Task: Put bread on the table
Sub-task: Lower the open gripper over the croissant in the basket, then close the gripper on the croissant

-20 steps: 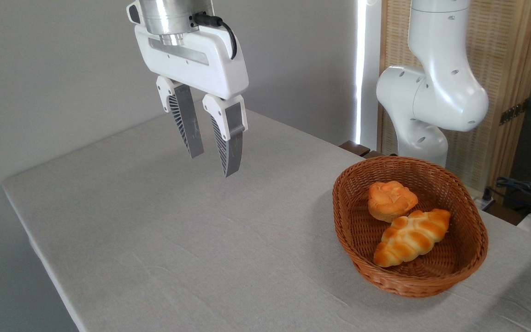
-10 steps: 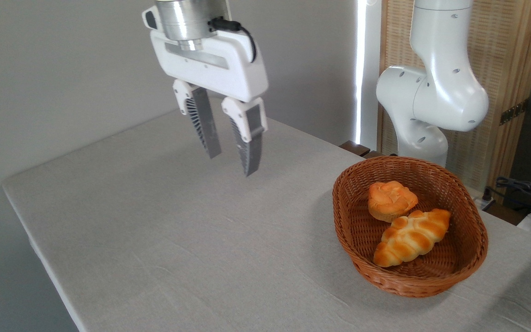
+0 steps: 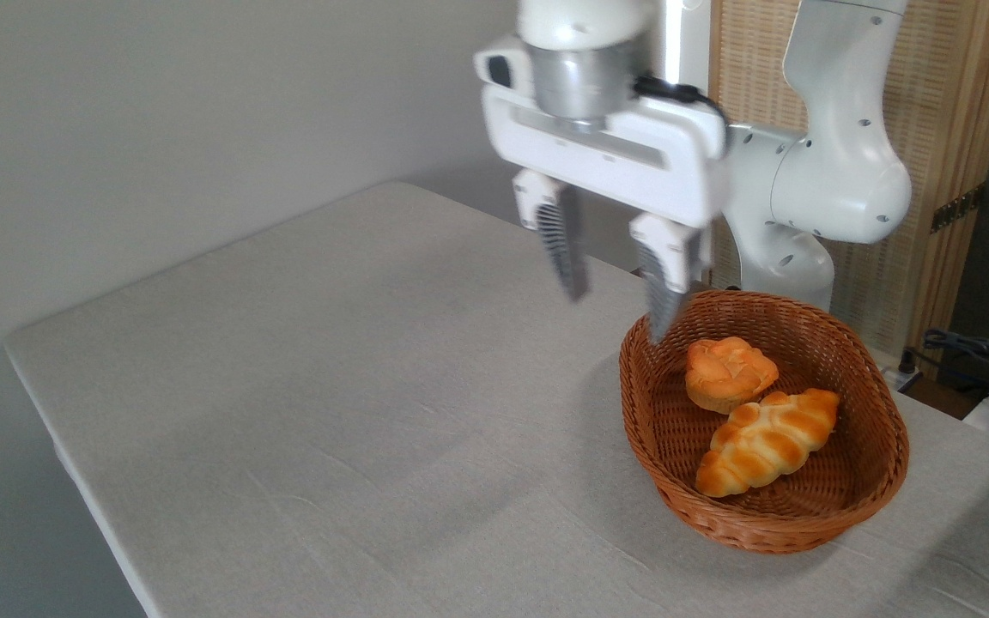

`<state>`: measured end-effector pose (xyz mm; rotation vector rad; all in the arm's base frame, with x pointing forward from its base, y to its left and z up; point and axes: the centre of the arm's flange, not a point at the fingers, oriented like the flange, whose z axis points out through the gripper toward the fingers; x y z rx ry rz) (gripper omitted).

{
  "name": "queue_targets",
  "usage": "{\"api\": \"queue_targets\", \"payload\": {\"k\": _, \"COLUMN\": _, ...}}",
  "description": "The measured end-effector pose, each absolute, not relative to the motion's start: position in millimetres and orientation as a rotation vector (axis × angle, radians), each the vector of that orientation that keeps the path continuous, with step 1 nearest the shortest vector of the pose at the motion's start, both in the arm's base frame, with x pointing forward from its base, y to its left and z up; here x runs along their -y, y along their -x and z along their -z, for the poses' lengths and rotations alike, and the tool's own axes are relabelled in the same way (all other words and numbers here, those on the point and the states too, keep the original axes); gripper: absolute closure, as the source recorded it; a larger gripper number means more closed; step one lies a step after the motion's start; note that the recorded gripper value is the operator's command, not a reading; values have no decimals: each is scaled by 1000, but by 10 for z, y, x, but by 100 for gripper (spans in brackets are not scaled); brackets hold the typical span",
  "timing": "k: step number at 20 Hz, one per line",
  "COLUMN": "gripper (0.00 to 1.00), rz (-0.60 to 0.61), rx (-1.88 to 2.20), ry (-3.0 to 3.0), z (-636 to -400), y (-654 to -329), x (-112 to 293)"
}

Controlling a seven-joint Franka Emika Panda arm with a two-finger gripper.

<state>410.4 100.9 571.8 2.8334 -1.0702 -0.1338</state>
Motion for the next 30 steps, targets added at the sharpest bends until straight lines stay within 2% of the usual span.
{"api": "queue_targets", "payload": {"k": 4, "gripper": 0, "rz": 183, "rx": 1199, "ry": -2777, "z": -5521, "y": -3715, "x": -1401}}
{"api": "queue_targets", "payload": {"k": 6, "gripper": 0, "rz": 245, "rx": 1217, "ry": -2787, "z": -5370, "y": -3599, "x": -1472}}
{"api": "queue_targets", "payload": {"k": 8, "gripper": 0, "rz": 256, "rx": 1212, "ry": -2806, "z": -5163, "y": -3523, "x": -1522}}
{"api": "queue_targets", "payload": {"k": 15, "gripper": 0, "rz": 165, "rx": 1110, "ry": -2844, "z": -4702, "y": -3336, "x": -1866}}
{"api": "queue_targets", "payload": {"k": 21, "gripper": 0, "rz": 138, "rx": 1133, "ry": -2856, "z": -4367, "y": -3320, "x": -1837}}
{"api": "queue_targets", "payload": {"k": 26, "gripper": 0, "rz": 130, "rx": 1141, "ry": -2858, "z": -4316, "y": -3324, "x": -1817}}
{"api": "queue_targets", "payload": {"k": 27, "gripper": 3, "rz": 131, "rx": 1141, "ry": -2857, "z": -4310, "y": -3323, "x": -1816}}
{"api": "queue_targets", "payload": {"k": 29, "gripper": 28, "rz": 136, "rx": 1142, "ry": -2853, "z": -4287, "y": -3319, "x": -1809}}
{"api": "queue_targets", "payload": {"k": 30, "gripper": 37, "rz": 139, "rx": 1143, "ry": -2851, "z": -4276, "y": -3318, "x": -1805}}
